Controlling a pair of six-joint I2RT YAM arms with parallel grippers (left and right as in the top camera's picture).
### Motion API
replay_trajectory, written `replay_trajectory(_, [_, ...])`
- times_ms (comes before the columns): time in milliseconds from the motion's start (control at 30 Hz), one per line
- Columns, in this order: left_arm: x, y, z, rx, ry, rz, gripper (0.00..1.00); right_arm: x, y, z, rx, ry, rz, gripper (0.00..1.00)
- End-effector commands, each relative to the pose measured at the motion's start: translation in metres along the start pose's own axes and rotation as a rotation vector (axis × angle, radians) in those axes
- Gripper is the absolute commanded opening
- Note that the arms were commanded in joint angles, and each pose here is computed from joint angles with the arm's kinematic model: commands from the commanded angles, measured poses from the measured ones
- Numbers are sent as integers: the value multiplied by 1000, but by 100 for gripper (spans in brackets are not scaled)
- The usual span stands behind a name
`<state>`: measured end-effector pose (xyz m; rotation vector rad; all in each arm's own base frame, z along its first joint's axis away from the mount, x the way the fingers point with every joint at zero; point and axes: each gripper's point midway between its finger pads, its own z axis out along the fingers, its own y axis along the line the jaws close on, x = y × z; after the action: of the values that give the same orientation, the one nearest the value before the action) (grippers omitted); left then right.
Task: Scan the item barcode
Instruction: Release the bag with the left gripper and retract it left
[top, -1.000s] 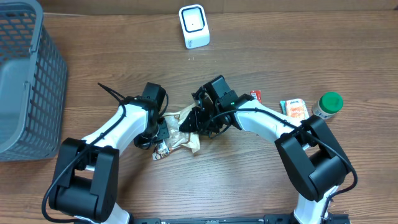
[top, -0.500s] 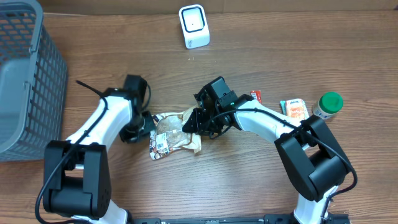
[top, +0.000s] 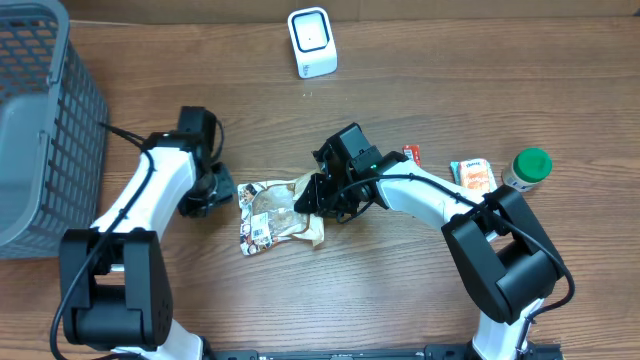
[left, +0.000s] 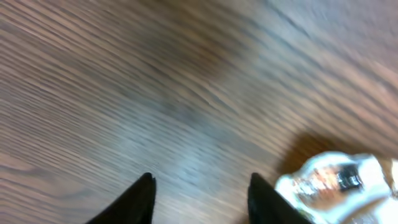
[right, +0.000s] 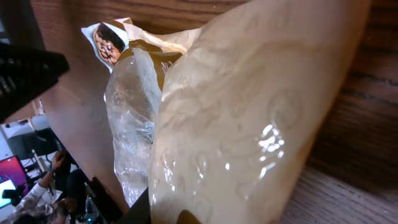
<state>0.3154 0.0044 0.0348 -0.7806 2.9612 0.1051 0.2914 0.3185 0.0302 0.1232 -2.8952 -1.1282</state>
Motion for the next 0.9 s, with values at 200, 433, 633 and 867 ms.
replay_trajectory(200, [-55,27,-6,2,-159,-23,61,0,-9,5,39,-11,-2,4])
replay_trajectory(433, [-77,22,-10,16,-246,101,70,0,-8,5,39,-11,-2,4])
replay_trajectory(633, [-79,22,-10,13,-254,101,100,0,-8,5,39,-10,-1,4])
replay_trajectory(867, [-79,22,-10,13,-254,101,100,3,-10,5,46,0,7,4])
